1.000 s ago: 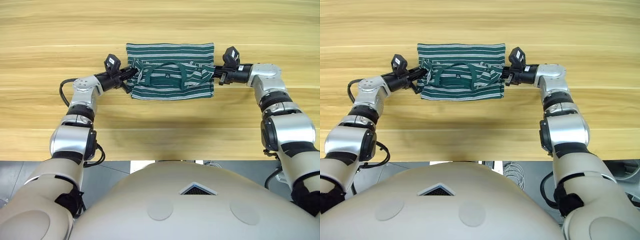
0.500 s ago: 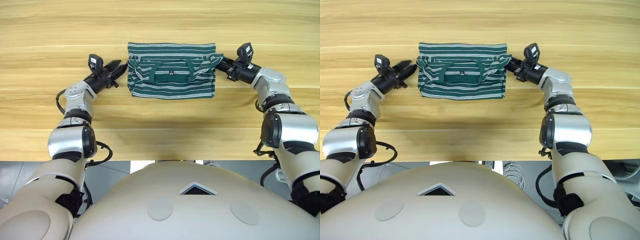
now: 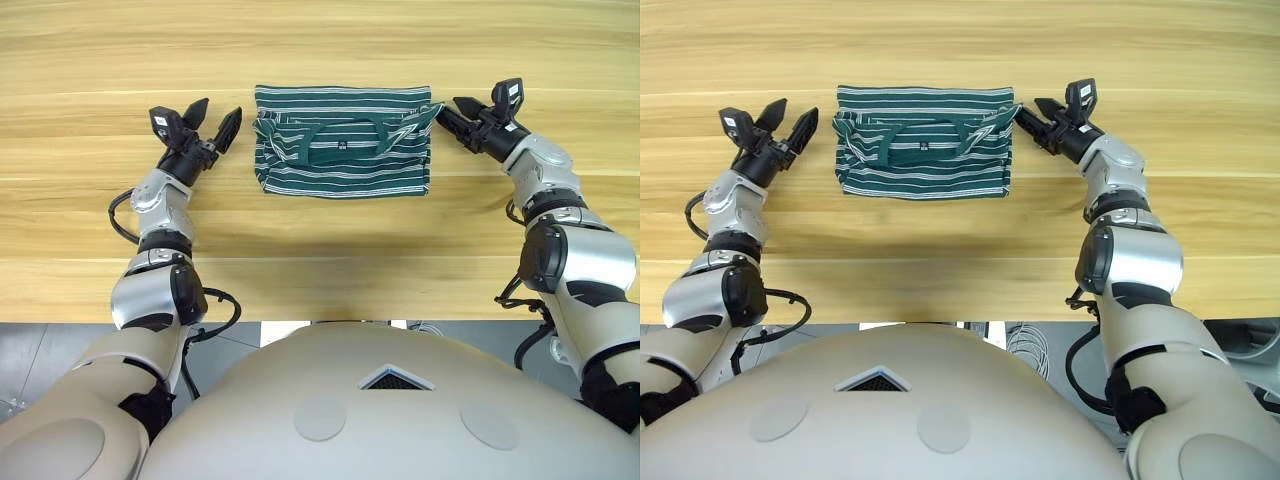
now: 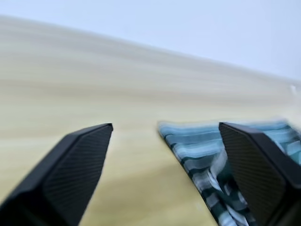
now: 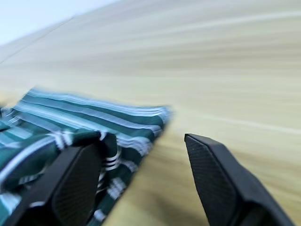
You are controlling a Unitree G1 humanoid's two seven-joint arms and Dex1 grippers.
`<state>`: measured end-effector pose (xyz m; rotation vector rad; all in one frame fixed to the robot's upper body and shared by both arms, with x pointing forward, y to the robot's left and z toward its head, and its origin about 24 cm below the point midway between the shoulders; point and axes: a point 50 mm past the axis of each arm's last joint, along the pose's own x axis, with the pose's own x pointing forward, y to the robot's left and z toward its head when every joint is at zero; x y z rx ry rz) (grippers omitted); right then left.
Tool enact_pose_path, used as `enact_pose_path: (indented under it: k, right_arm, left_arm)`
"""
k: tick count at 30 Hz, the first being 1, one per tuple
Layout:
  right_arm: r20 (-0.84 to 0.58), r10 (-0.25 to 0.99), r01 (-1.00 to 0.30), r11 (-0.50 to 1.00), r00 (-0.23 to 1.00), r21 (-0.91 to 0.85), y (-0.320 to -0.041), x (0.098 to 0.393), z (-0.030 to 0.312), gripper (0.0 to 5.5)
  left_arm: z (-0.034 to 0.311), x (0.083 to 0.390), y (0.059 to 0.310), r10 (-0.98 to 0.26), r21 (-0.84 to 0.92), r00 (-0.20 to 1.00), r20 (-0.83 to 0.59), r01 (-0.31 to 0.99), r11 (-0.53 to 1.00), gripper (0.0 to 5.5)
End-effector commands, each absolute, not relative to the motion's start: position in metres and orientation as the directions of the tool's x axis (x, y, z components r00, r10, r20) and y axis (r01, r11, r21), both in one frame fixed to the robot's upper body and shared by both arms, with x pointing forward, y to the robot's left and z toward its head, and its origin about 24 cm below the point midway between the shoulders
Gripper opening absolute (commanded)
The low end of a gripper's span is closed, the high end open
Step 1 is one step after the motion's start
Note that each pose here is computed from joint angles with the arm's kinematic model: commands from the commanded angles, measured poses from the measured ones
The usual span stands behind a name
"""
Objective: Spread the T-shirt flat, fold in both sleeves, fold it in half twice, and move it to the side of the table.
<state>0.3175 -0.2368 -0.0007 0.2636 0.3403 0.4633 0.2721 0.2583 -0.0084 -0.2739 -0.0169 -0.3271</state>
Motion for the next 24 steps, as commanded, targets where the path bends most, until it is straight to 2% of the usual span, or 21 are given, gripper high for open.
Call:
enact_pose_path:
  k: [1, 2, 5, 9, 15, 18, 20, 24]
  right_arm:
    - [-0.107, 0.427, -0.371, 0.865, 0.898, 0.339, -0.234, 0.337, 0.027, 3.13]
    - [-0.112, 0.408, -0.347, 0.868, 0.906, 0.357, -0.233, 0.340, 0.028, 3.13]
    - [-0.172, 0.386, -0.327, 0.899, 0.906, 0.291, -0.221, 0.343, 0.025, 3.13]
    - [-0.150, 0.460, -0.444, 0.887, 0.875, 0.129, -0.216, 0.331, 0.025, 3.13]
    - [0.050, 0.637, -0.639, 0.769, 0.769, 0.030, -0.232, 0.293, 0.049, 3.13]
    - [0.088, 0.733, -0.734, 0.678, 0.675, -0.019, -0.238, 0.265, 0.057, 3.13]
    - [0.062, 0.791, -0.788, 0.612, 0.609, -0.067, -0.234, 0.255, 0.062, 3.13]
    - [-0.134, 0.857, -0.864, 0.476, 0.497, -0.164, -0.218, 0.247, 0.054, 2.34]
  left_arm:
    - [-0.001, 0.263, 0.269, -0.184, -0.267, 0.973, 0.139, 0.215, 0.939, 4.74]
    - [0.000, 0.260, 0.266, -0.185, -0.248, 0.971, 0.151, 0.219, 0.944, 4.92]
    - [0.004, 0.250, 0.245, -0.263, -0.133, 0.949, 0.174, 0.288, 0.948, 4.96]
    - [0.005, 0.234, 0.224, -0.370, -0.002, 0.917, 0.153, 0.374, 0.927, 4.96]
    - [0.006, 0.227, 0.221, -0.345, 0.006, 0.925, 0.159, 0.349, 0.937, 4.96]
    - [0.008, 0.225, 0.219, -0.340, 0.010, 0.926, 0.166, 0.343, 0.939, 4.96]
    - [0.008, 0.224, 0.218, -0.341, 0.025, 0.925, 0.166, 0.342, 0.939, 4.96]
    - [0.004, 0.219, 0.204, -0.359, 0.125, 0.928, 0.099, 0.347, 0.930, 4.98]
